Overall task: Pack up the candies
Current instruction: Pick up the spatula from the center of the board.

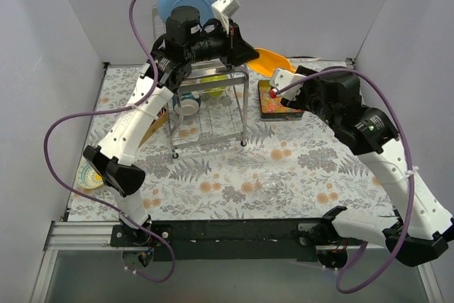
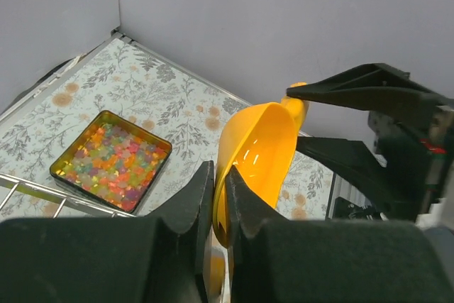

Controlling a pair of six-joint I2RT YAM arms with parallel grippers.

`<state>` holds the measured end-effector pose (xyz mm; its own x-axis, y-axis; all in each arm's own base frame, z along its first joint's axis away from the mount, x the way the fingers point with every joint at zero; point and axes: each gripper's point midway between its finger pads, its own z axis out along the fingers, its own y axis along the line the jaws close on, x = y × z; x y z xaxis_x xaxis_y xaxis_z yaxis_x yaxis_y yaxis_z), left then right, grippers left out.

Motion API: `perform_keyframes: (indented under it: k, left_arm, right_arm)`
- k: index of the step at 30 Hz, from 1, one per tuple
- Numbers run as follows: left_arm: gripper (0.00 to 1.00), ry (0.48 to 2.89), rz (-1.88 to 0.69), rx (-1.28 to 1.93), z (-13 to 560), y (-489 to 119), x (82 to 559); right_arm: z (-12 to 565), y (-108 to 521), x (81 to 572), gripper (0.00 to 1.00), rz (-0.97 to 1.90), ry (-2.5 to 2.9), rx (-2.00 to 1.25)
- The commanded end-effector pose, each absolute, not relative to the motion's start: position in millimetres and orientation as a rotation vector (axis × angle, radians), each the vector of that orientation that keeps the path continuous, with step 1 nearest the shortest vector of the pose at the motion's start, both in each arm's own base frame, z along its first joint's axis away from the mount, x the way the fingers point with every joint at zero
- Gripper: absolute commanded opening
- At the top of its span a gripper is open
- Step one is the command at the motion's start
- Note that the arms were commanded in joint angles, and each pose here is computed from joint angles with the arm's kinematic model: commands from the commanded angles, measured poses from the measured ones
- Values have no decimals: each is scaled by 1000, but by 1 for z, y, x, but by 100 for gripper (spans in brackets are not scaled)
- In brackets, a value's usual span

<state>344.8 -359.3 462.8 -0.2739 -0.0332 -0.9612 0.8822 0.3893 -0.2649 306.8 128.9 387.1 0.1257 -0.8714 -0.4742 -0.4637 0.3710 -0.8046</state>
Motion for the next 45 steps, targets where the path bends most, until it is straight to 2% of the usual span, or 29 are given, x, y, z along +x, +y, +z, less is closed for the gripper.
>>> perform_keyframes:
  k: [1,4,7,35,45]
  left_arm:
    - [0,1519,-1124,788,483,-348,347]
    - [0,1513,-1185,820,482,-345,344]
    - [0,1537,-1258,818,479,-341,342]
    - [0,1522,-1317,865,480,-324,326]
    - [0,1533,-1351,868,476,-328,327]
  right_arm:
    - [423,165,258,61,-99,1327,-1281]
    - [435,184,229,61,71,1196,-1339]
    - [441,189,224,61,108,1150,-1323]
    - [427,171,294,58,-14,1237,-1228]
    - [423,184,297,53,51,1211,-1273]
